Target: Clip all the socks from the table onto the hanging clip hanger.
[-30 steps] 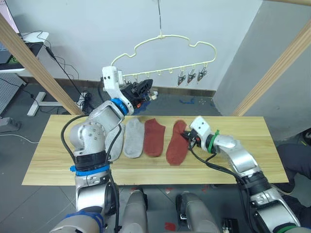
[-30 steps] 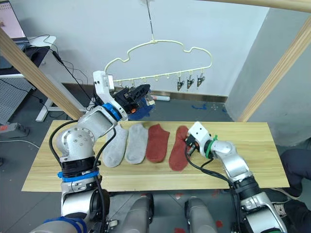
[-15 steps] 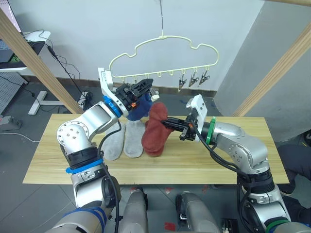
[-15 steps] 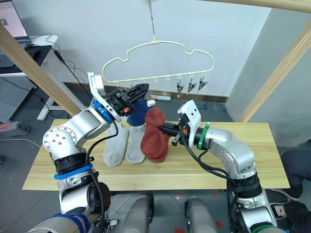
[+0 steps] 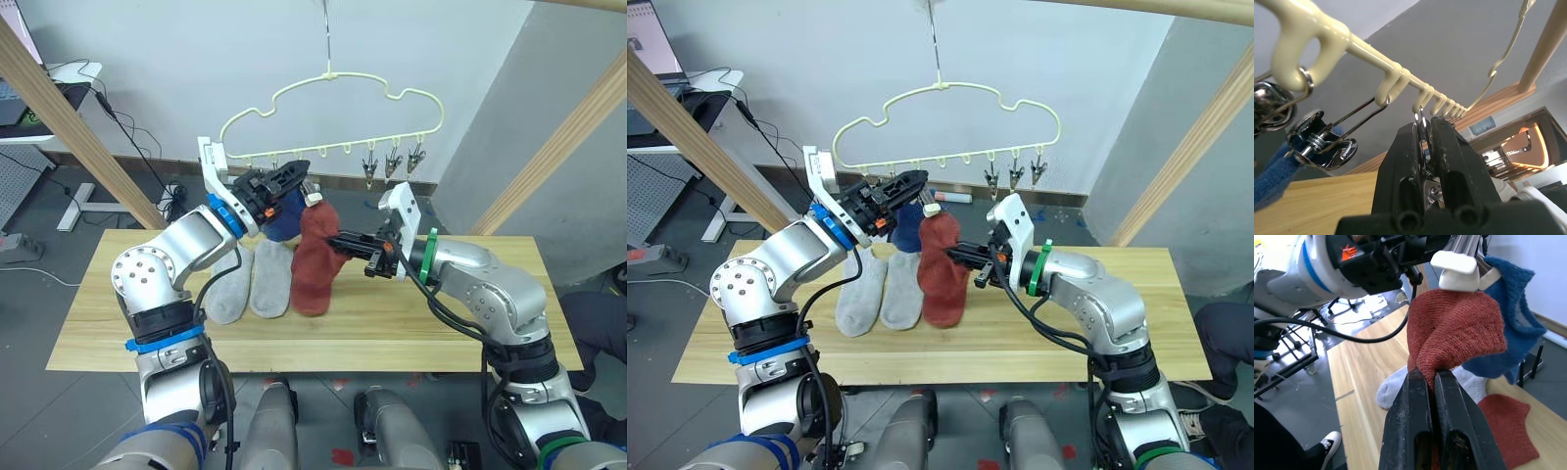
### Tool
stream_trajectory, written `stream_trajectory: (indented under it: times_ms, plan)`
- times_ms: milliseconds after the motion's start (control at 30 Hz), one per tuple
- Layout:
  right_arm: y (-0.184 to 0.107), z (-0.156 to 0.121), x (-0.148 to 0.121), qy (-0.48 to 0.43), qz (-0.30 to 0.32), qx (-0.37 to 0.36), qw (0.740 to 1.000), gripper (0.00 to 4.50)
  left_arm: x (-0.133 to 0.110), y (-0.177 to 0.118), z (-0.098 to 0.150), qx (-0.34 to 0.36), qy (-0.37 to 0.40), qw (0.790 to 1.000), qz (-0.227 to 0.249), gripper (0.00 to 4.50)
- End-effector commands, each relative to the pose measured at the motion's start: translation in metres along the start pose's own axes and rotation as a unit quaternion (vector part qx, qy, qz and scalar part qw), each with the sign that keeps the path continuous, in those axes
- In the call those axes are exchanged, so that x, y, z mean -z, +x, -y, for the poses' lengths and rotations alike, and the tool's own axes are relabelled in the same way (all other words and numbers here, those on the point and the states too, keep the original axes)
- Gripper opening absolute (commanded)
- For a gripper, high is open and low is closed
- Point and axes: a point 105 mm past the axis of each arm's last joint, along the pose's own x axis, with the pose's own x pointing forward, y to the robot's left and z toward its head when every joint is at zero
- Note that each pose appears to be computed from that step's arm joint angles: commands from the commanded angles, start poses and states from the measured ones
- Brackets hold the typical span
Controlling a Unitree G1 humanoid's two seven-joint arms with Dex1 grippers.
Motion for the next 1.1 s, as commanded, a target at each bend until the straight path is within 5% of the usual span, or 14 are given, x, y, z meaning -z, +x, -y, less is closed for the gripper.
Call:
stream_trajectory:
  times_ms: [33, 1067, 1100]
  plan:
    - [-0.005, -0.012, -0.010, -0.010, 0.018, -0.021, 1.000, 0.02, 0.000, 0.000, 0.012, 0.022, 0.013, 1.000, 0.001, 0.07]
    - [0.013, 0.001, -0.025, -0.018, 0.046, -0.006, 0.999, 0.02, 0.004, -0.002, 0.003, 0.000, 0.054, 0.999, -0.004, 0.07]
    - [0.013, 0.001, -0.025, -0.018, 0.046, -0.005, 0.999, 0.00, 0.004, -0.002, 0.003, 0.002, 0.056, 0.998, -0.004, 0.78]
